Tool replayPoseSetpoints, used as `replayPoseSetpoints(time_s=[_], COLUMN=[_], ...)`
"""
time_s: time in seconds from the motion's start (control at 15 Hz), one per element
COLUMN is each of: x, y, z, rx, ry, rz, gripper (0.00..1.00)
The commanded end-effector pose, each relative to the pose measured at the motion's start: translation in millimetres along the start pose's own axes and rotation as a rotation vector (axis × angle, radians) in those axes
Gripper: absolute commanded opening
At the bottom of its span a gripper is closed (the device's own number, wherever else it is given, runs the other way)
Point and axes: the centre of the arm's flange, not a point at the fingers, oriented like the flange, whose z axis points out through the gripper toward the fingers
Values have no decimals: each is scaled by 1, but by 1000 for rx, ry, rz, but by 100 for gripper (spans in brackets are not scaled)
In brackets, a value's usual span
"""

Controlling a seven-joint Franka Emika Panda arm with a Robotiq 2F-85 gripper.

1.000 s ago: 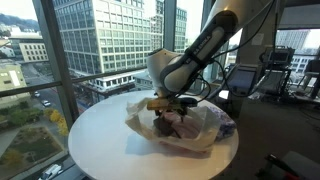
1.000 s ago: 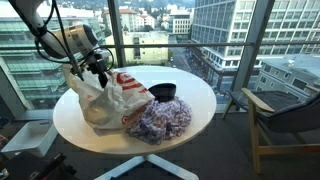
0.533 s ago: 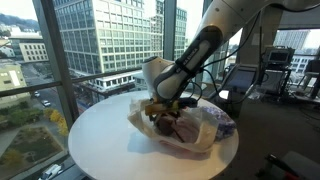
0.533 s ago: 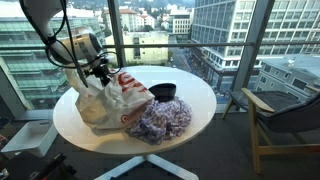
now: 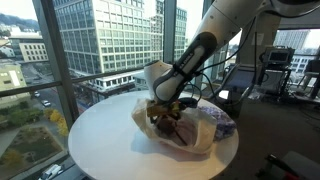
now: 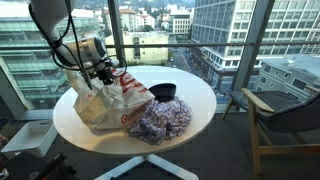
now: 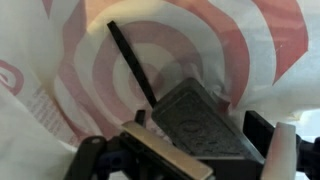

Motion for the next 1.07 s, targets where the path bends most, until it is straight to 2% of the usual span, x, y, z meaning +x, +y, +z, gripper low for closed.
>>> replayPoseSetpoints(time_s=[0.0, 0.4, 0.73, 0.93, 1.0], x=[5, 14, 16, 24, 26], y=[2, 3, -3, -5, -5], z=[3, 13, 26, 34, 36], rx=[-29, -97, -43, -21, -12], ry=[16, 131, 104, 107, 109], rz=[-98, -348, -492, -533, -540], gripper=[100, 100, 100, 100, 75])
